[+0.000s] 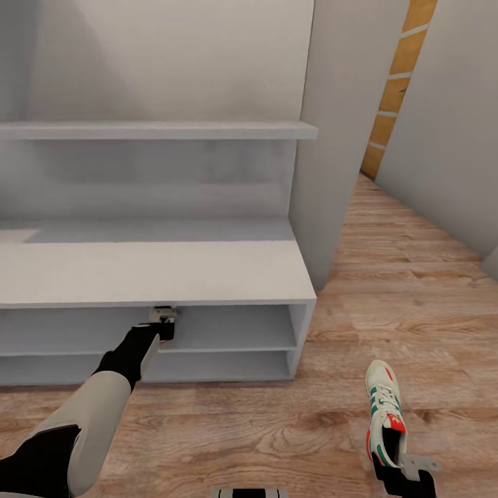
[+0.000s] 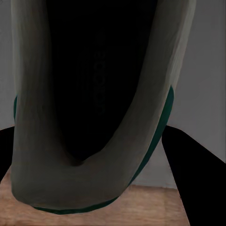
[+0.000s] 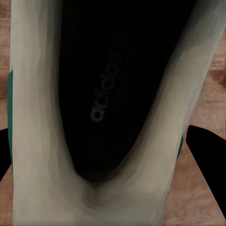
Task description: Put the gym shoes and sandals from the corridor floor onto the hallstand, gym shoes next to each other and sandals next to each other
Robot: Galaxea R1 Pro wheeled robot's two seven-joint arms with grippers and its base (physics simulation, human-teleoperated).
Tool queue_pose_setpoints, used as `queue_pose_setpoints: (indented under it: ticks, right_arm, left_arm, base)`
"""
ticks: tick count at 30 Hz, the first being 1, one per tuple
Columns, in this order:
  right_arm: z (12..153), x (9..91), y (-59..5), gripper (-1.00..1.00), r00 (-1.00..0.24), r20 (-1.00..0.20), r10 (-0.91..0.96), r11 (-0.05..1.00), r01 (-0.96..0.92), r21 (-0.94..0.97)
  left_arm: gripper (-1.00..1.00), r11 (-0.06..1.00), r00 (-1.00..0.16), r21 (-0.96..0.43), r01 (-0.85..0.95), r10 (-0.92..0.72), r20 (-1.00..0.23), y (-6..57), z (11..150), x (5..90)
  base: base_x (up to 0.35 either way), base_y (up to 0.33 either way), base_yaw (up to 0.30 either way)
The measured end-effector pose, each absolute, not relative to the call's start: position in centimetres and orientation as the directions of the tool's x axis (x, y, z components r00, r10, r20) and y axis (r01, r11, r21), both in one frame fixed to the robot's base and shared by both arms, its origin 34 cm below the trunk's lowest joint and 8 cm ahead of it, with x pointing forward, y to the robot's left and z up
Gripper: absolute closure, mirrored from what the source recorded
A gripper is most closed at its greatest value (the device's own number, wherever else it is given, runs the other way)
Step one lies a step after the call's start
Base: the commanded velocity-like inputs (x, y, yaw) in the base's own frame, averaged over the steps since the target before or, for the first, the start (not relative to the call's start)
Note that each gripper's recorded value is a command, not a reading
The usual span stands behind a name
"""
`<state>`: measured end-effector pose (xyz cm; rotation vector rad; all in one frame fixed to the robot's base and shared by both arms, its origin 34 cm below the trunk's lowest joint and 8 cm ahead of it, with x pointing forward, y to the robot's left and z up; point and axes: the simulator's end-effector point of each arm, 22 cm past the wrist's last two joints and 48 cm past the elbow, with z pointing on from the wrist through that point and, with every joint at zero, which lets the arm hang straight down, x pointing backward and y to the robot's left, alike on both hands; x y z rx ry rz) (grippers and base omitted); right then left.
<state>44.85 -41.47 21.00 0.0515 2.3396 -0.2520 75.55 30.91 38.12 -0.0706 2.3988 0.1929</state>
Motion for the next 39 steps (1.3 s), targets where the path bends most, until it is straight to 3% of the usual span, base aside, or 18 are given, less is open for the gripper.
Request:
queue_pose_setpoints:
  ticks: [27,28,39]
  right_arm:
    - [20.98,44.84,-41.47,1.00,-0.705,-0.708,-0.039,0.980,0.113,-0.166]
    - [20.98,44.84,-41.47,1.00,-0.705,-0.708,-0.039,0.980,0.113,-0.166]
    - [20.98,44.84,-41.47,1.00,-0.705,-0.708,-0.039,0.980,0.113,-0.166]
  left_arm:
    - [1.00,0.988,-0.740,0.117,-0.105,0.001,-0.673,30.84,38.10,75.58]
    - [-1.00,0.988,-0.740,0.116,-0.105,0.000,-0.672,30.84,38.09,75.58]
    - [-1.00,0.988,-0.740,0.116,-0.105,0.001,-0.673,30.86,38.11,75.59]
  base:
    - [0.016,0.000,0.000]
    - [0.000,0.000,0.000]
    - [-0.002,0.000,0.000]
